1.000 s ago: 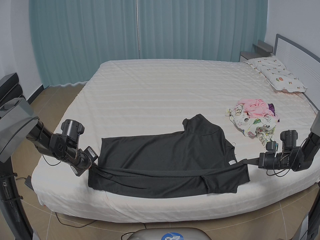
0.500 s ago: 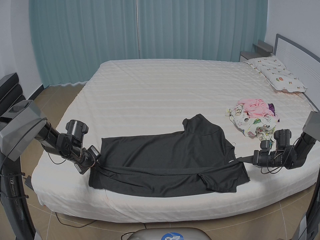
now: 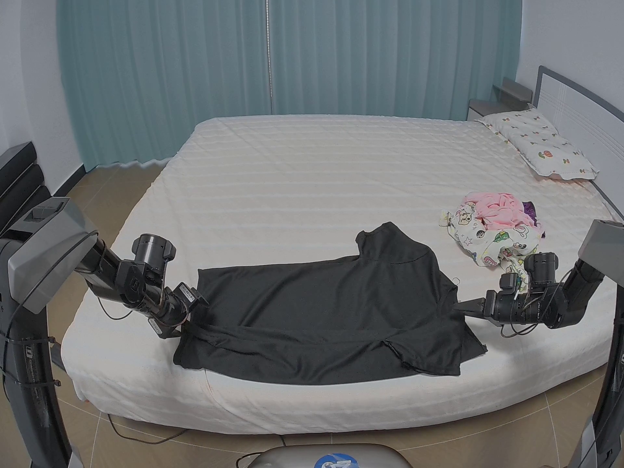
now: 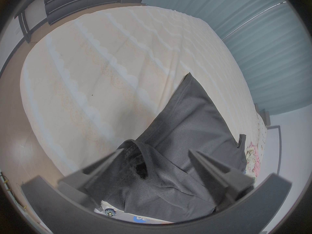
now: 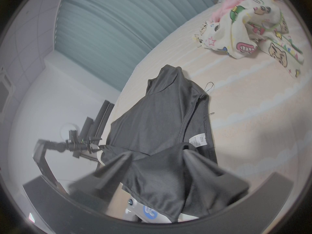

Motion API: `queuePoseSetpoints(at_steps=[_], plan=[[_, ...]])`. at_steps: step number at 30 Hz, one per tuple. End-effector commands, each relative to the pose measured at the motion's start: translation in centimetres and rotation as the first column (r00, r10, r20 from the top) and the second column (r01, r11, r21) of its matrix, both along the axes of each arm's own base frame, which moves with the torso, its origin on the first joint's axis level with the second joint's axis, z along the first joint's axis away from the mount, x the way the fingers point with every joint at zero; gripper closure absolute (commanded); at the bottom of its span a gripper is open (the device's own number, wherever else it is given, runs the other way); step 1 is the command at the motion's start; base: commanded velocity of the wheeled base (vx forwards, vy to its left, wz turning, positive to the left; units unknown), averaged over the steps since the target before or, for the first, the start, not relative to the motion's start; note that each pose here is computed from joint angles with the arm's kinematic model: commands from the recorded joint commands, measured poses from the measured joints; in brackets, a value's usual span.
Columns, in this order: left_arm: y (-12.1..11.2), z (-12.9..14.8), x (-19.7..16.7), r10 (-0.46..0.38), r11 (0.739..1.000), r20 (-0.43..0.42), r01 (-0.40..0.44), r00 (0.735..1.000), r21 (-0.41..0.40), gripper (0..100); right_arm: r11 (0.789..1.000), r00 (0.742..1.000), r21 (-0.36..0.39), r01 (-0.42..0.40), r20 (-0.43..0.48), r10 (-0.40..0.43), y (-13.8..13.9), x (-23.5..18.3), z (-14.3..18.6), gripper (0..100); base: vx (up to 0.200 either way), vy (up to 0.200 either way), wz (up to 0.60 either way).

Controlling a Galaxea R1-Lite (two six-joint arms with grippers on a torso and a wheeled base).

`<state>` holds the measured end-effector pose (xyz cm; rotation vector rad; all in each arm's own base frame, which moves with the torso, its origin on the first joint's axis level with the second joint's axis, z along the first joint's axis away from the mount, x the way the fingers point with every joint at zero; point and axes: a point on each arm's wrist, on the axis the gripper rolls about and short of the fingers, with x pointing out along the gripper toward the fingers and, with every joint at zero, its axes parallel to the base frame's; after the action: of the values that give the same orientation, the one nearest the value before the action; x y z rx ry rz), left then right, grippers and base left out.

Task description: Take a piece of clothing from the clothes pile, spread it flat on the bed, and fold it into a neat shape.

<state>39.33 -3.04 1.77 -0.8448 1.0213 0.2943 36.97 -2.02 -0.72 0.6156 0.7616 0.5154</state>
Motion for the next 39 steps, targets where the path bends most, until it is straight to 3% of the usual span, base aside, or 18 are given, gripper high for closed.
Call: queuePoseSetpoints(at_steps=[1, 3, 5, 10, 15, 17, 18, 19, 21, 30, 39], plan=[[0.5, -0.1, -0.2, 0.018, 1.000, -0.008, -0.018, 1.000, -0.007, 0, 0.994, 0.997, 0.086, 0.073, 0.012, -0.074, 0.0, 0.7, 0.9, 0, 0.000, 0.000, 0.00], [0.6, -0.1, -0.3, 0.021, 1.000, -0.010, -0.021, 1.000, -0.007, 0, 0.988, 0.995, 0.115, 0.102, 0.011, -0.104, 0.0, 0.8, 1.2, 0, 0.000, 0.000, 0.00], [1.1, 0.7, -1.0, 0.026, 1.000, -0.008, -0.026, 1.000, -0.018, 0, 0.958, 0.976, 0.191, 0.213, 0.003, -0.217, 0.5, 1.0, 1.9, 0, 0.000, 0.000, 0.00], [2.3, 3.2, -3.8, 0.007, 0.994, 0.005, -0.007, 1.000, -0.112, 0, 0.921, 0.936, 0.168, 0.353, -0.048, -0.350, 1.2, -1.2, 2.7, 0, 0.000, 0.000, 0.00], [2.8, 3.7, -5.4, 0.016, 0.986, 0.003, -0.015, 1.000, -0.165, 0, 0.901, 0.908, 0.121, 0.416, -0.101, -0.406, 1.9, -3.7, 2.4, 0, 0.000, 0.000, 0.00], [2.9, 3.6, -5.7, 0.026, 0.976, 0.018, -0.021, 1.000, -0.217, 0, 0.870, 0.880, 0.153, 0.468, -0.167, -0.444, 2.2, -5.1, 2.3, 0, 0.000, 0.000, 0.00], [2.9, 3.6, -5.7, 0.027, 0.976, 0.021, -0.022, 0.999, -0.218, 0, 0.868, 0.879, 0.156, 0.471, -0.172, -0.446, 2.2, -5.1, 2.3, 0, 0.000, 0.000, 0.00], [3.0, 3.5, -5.7, 0.031, 0.975, 0.032, -0.024, 0.999, -0.221, 0, 0.851, 0.867, 0.189, 0.490, -0.208, -0.453, 2.3, -5.6, 2.0, 0, 0.200, 0.000, 0.00], [3.0, 3.2, -5.8, 0.034, 0.974, 0.028, -0.027, 0.999, -0.225, 0, 0.836, 0.860, 0.224, 0.501, -0.233, -0.453, 2.3, -5.6, 1.1, 0, 0.200, 0.000, 0.00], [2.8, 2.3, -5.4, 0.031, 0.975, 0.007, -0.029, 0.999, -0.220, 0, 0.849, 0.885, 0.254, 0.463, -0.186, -0.427, 3.5, -6.5, -0.3, 0, 0.200, 0.000, 0.00], [1.7, 1.5, -6.0, 0.004, 0.985, -0.023, -0.008, 1.000, -0.170, 0, 0.857, 0.888, 0.241, 0.455, -0.190, -0.418, 3.8, -6.9, -0.8, 0, 0.000, 0.000, 0.00]])
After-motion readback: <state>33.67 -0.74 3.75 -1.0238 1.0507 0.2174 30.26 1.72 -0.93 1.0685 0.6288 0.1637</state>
